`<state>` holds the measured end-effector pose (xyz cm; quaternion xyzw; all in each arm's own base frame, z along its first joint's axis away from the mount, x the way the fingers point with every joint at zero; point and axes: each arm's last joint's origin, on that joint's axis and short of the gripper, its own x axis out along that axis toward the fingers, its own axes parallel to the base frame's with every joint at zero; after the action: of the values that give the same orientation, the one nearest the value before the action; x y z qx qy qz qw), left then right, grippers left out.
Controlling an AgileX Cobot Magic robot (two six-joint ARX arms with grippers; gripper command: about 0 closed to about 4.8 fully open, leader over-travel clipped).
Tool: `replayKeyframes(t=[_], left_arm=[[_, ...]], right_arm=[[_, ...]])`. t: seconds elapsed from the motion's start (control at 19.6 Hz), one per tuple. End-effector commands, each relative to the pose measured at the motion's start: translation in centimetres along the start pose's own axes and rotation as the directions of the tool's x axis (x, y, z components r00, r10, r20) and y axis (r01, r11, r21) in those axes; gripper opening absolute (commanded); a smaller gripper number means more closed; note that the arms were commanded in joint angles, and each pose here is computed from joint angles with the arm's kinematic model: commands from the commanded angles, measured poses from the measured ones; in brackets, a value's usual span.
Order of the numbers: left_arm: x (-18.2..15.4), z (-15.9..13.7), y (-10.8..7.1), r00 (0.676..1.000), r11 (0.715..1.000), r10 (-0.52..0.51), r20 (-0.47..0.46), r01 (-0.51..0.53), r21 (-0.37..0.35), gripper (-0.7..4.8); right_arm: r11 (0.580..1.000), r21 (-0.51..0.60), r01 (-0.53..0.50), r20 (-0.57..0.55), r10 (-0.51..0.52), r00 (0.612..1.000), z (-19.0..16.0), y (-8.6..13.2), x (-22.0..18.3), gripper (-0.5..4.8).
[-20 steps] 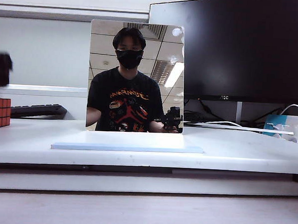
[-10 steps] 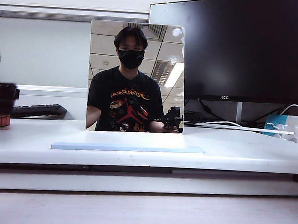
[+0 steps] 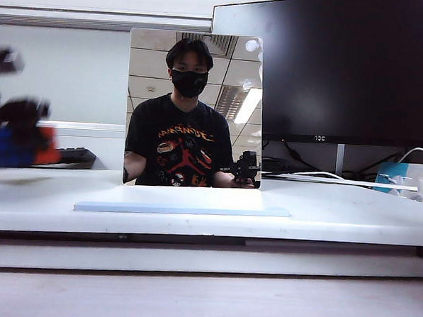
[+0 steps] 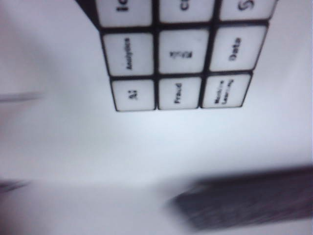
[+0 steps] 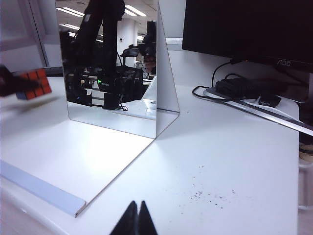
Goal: Move the the Rubik's Cube near the mirror.
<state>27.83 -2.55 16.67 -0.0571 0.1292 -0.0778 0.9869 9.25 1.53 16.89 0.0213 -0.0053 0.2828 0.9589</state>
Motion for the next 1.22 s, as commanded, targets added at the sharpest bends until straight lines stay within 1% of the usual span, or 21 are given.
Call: replayKeyframes(t=[0.05, 0.15, 0.2, 0.25, 0.31, 0.36, 0.46, 0.51, 0.56, 0.66, 0.76, 0.82, 0.87, 0.92, 0.97, 1.02, 1.07, 1.12, 1.17, 1.22], left_arm=[[-1.4, 0.9, -1.7, 0.997, 0.999, -0.053, -0.061, 0.052, -0.009, -0.06], [-2.5, 1.1, -2.3, 0.990, 0.997, -0.072, -0.119, 0.072, -0.010, -0.06], [-3.2, 1.3, -2.8, 0.984, 0.995, -0.100, -0.145, 0.100, -0.010, -0.06], [-3.8, 1.4, -3.3, 0.975, 0.990, -0.140, -0.173, 0.140, -0.013, -0.06], [-4.6, 1.4, -3.9, 0.956, 0.979, -0.202, -0.214, 0.201, -0.024, -0.06], [-5.1, 1.4, -4.5, 0.927, 0.957, -0.290, -0.239, 0.289, -0.041, -0.06], [-5.4, 1.1, -5.8, 0.853, 0.890, -0.449, -0.267, 0.453, -0.050, -0.06], [-5.5, 0.9, -6.2, 0.839, 0.880, -0.466, -0.279, 0.472, -0.052, -0.06], [-5.6, 0.7, -7.0, 0.818, 0.864, -0.491, -0.300, 0.500, -0.051, -0.06], [-5.8, 0.4, -7.9, 0.798, 0.848, -0.514, -0.315, 0.528, -0.046, -0.06], [-6.2, 0.4, -9.7, 0.808, 0.851, -0.511, -0.294, 0.523, -0.040, -0.06], [-6.4, 0.4, -10.8, 0.809, 0.845, -0.521, -0.273, 0.534, -0.029, -0.06], [-7.1, 0.3, -13.2, 0.819, 0.838, -0.526, -0.230, 0.545, 0.023, -0.06], [-7.4, 0.2, -14.0, 0.828, 0.841, -0.518, -0.213, 0.539, 0.047, -0.06], [-7.6, 0.0, -15.0, 0.858, 0.863, -0.481, -0.182, 0.500, 0.075, -0.06], [-7.6, -0.2, -15.6, 0.883, 0.885, -0.442, -0.156, 0.458, 0.084, -0.06], [-7.4, -0.7, -16.4, 0.915, 0.917, -0.386, -0.119, 0.395, 0.061, -0.06], [-7.0, -1.3, -16.8, 0.940, 0.943, -0.325, -0.105, 0.331, 0.043, -0.06], [-6.6, -2.0, -17.0, 0.962, 0.966, -0.256, -0.099, 0.258, 0.010, -0.06], [-6.2, -2.6, -17.3, 0.964, 0.969, -0.248, -0.095, 0.246, -0.030, -0.06]], right_arm=[[1.000, -0.007, 0.015, 0.012, -0.015, 1.000, 0.0, -0.1, 0.0, -0.01], [1.000, -0.007, 0.020, 0.013, -0.020, 1.000, 0.0, -0.1, 0.0, -0.01], [1.000, -0.007, 0.022, 0.012, -0.021, 1.000, 0.0, -0.1, 0.0, -0.01], [1.000, -0.007, 0.022, 0.013, -0.022, 1.000, 0.0, -0.1, 0.0, -0.01], [1.000, -0.007, 0.022, 0.013, -0.022, 1.000, 0.0, -0.1, 0.0, -0.01], [1.000, -0.008, 0.023, 0.014, -0.023, 1.000, 0.0, -0.1, 0.0, -0.01], [1.000, -0.010, 0.021, 0.018, -0.021, 1.000, 0.1, -0.1, 0.0, -0.01], [1.000, -0.012, 0.021, 0.021, -0.021, 1.000, 0.1, -0.1, 0.0, -0.01], [1.000, -0.017, 0.021, 0.029, -0.020, 0.999, 0.2, -0.1, 0.0, -0.01], [1.000, -0.022, 0.020, 0.038, -0.019, 0.999, 0.3, -0.1, 0.0, -0.01], [1.000, -0.020, 0.020, 0.035, -0.019, 0.999, 0.3, 0.0, 0.0, -0.01], [1.000, -0.019, 0.019, 0.033, -0.019, 0.999, 0.2, 0.0, 0.0, -0.01], [1.000, -0.016, 0.019, 0.031, -0.019, 0.999, 0.2, -0.1, 0.0, -0.01], [1.000, -0.016, 0.018, 0.031, -0.018, 0.999, 0.2, 0.0, 0.0, -0.01], [1.000, -0.015, 0.015, 0.031, -0.014, 0.999, 0.2, 0.0, 0.0, -0.01], [1.000, -0.015, 0.015, 0.031, -0.015, 0.999, 0.2, 0.0, 0.0, -0.01], [1.000, -0.015, 0.015, 0.031, -0.015, 0.999, 0.2, 0.0, 0.0, -0.01], [1.000, -0.015, 0.014, 0.031, -0.013, 0.999, 0.2, 0.0, 0.0, -0.01], [1.000, -0.015, 0.012, 0.030, -0.011, 0.999, 0.2, 0.0, 0.0, -0.01], [1.000, -0.015, 0.012, 0.031, -0.011, 0.999, 0.2, 0.0, 0.0, -0.01]])
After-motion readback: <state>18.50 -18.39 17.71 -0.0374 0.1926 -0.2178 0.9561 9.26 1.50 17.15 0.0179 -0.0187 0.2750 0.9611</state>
